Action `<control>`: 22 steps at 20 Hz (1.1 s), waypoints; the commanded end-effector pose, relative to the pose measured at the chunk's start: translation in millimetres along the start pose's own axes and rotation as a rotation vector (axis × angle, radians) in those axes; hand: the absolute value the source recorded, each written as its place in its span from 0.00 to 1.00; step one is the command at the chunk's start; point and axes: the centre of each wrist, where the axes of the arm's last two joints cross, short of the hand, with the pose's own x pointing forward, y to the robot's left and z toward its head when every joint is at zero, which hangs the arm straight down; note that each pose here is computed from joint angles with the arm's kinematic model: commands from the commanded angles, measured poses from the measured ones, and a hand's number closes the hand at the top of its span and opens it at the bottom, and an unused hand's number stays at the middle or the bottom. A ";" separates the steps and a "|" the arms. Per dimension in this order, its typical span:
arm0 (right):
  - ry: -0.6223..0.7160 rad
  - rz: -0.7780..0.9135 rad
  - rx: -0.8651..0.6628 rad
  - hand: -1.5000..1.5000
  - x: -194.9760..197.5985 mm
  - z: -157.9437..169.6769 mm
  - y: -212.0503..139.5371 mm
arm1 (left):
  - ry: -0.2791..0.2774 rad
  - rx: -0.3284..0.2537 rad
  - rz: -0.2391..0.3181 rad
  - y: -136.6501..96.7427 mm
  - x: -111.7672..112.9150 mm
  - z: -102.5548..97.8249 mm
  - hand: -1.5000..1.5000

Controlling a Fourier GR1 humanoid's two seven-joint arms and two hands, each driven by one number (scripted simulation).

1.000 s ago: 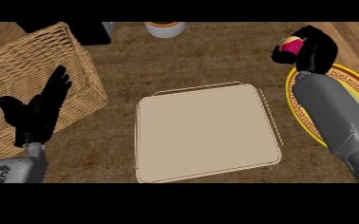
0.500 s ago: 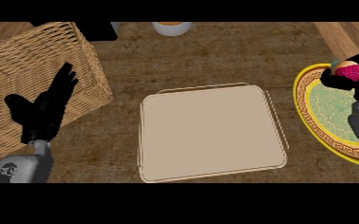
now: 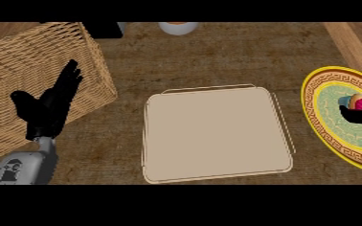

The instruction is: Pick the cupcake from the tray and place it in the plate

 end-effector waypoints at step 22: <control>-0.197 -0.784 0.058 0.00 -13.8 26.4 -82.6 | 0.096 -0.001 0.002 11.1 -20.3 5.4 0.50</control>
